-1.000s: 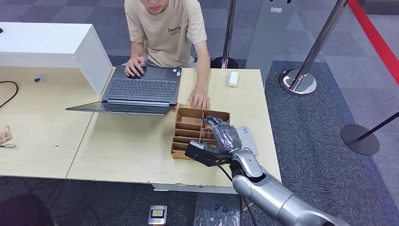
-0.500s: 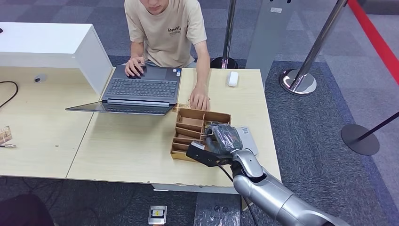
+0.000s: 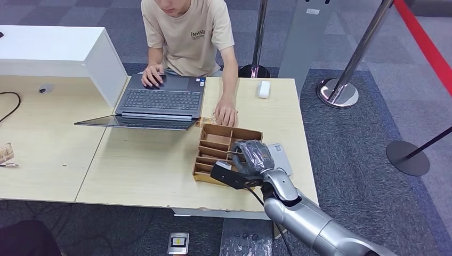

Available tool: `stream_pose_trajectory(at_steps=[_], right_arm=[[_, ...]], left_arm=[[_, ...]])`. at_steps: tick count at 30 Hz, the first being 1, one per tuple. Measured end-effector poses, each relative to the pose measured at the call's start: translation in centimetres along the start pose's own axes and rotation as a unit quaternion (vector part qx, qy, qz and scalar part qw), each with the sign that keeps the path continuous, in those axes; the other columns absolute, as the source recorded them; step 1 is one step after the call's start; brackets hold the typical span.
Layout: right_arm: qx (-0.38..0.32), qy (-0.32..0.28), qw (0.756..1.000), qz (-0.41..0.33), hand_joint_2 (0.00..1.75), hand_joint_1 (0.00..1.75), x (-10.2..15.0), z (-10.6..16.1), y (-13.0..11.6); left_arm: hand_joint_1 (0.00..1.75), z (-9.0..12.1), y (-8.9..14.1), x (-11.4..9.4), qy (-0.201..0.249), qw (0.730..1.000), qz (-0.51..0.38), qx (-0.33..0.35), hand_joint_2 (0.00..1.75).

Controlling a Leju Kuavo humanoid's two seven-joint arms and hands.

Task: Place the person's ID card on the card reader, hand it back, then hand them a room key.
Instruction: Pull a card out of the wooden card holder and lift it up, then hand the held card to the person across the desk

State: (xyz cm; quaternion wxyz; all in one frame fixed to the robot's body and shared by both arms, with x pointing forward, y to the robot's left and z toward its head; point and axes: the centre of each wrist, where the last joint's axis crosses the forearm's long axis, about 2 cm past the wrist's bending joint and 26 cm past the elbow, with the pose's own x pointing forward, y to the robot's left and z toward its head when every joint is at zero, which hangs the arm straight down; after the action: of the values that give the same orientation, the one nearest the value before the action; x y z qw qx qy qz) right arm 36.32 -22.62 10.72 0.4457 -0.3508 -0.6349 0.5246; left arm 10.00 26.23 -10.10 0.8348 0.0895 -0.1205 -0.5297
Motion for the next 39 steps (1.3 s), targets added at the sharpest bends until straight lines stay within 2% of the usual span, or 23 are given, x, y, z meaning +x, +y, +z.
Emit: stream_pose_trajectory(at_steps=[4, 10, 14, 19, 22, 26, 31, 34, 39], right_arm=[[-0.013, -0.002, 1.000, -0.023, 1.75, 1.74, 0.0, 0.0, -0.1], [-0.057, -0.013, 0.990, -0.129, 1.75, 1.75, 0.7, -0.9, -1.6], [-0.095, -0.039, 0.974, -0.202, 1.75, 1.75, 1.8, -2.3, -4.2], [-0.123, -0.088, 0.937, -0.314, 1.75, 1.75, 3.4, -4.6, -9.0], [-0.139, -0.117, 0.927, -0.328, 1.75, 1.75, 4.1, -5.9, -11.7], [-0.162, -0.139, 0.933, -0.290, 1.75, 1.75, 4.9, -7.3, -14.2], [-0.186, -0.134, 0.957, -0.180, 1.75, 1.75, 5.7, -8.9, -15.7], [-0.186, -0.120, 0.973, -0.071, 1.75, 1.75, 6.1, -9.7, -15.7], [-0.167, -0.111, 0.978, 0.064, 1.75, 1.75, 6.1, -10.4, -14.7]], left_arm=[[0.00, 0.0, 0.0, 0.0, 0.000, 1.000, 0.003, 0.000, 0.00], [0.00, 0.0, -0.2, -0.1, 0.002, 1.000, 0.005, 0.000, 0.00], [0.00, 0.0, -0.4, -0.2, 0.000, 1.000, 0.001, 0.000, 0.00], [0.00, 0.0, -0.2, -0.1, -0.005, 1.000, -0.008, 0.004, 0.00], [0.00, 0.0, 0.1, 0.0, -0.008, 1.000, -0.013, 0.007, 0.00], [0.00, 0.0, 0.5, 0.4, -0.011, 1.000, -0.018, 0.011, 0.00], [0.00, 0.0, 1.0, 0.9, -0.017, 0.999, -0.022, 0.016, 0.00], [0.00, -0.1, 1.2, 1.2, -0.020, 0.999, -0.025, 0.019, 0.00], [0.00, 0.0, 1.5, 1.7, -0.024, 0.999, -0.028, 0.019, 0.00]])
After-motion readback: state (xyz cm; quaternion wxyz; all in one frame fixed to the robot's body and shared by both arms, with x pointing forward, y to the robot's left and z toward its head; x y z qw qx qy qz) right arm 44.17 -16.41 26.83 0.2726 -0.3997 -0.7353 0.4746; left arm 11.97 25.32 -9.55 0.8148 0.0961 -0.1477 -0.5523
